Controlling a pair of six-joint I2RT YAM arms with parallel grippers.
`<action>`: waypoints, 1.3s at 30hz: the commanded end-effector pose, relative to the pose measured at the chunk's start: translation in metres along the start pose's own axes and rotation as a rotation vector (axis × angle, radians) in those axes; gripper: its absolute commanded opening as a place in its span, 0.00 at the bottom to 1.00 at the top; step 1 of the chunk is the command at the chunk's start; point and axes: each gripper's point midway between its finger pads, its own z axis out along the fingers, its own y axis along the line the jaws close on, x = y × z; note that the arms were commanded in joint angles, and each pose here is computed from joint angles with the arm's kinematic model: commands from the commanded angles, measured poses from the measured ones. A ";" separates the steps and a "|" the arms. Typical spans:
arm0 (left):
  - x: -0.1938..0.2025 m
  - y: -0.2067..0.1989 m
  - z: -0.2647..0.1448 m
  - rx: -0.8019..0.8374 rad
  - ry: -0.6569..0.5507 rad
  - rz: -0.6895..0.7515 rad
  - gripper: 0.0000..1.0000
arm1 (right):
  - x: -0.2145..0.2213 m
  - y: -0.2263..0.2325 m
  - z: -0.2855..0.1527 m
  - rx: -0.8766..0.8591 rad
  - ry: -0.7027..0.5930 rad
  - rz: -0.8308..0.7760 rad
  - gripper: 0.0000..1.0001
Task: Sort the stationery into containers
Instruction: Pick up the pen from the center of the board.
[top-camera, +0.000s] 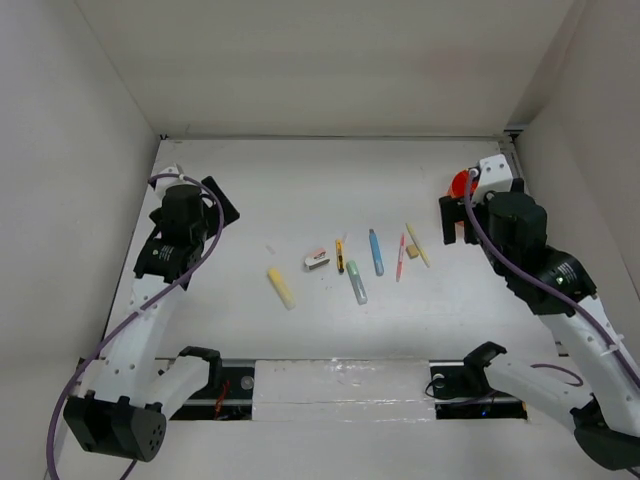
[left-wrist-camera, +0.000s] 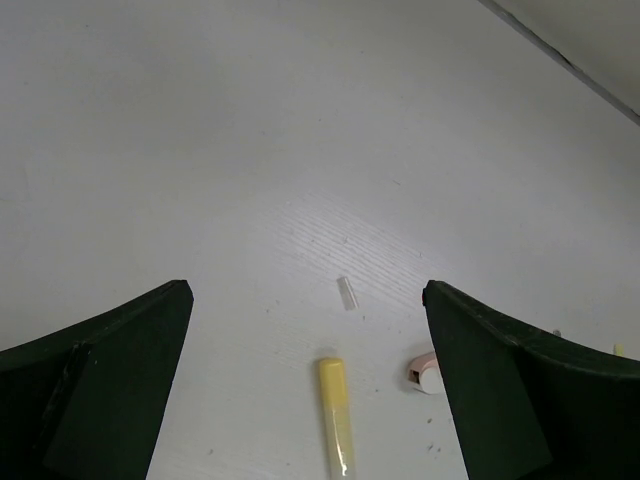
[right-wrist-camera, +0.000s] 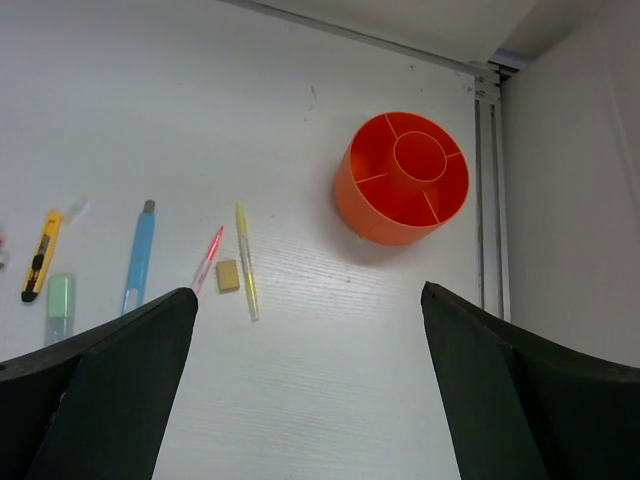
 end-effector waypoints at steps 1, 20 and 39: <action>-0.009 -0.011 -0.003 0.044 -0.023 -0.012 1.00 | -0.003 0.011 0.009 -0.048 -0.008 -0.019 1.00; 0.004 -0.020 -0.002 0.109 0.030 0.001 1.00 | 0.105 0.033 0.113 -0.142 0.326 -0.068 1.00; 0.002 -0.024 -0.005 0.138 0.026 0.015 1.00 | 0.206 0.051 0.180 -0.141 0.519 -0.002 0.76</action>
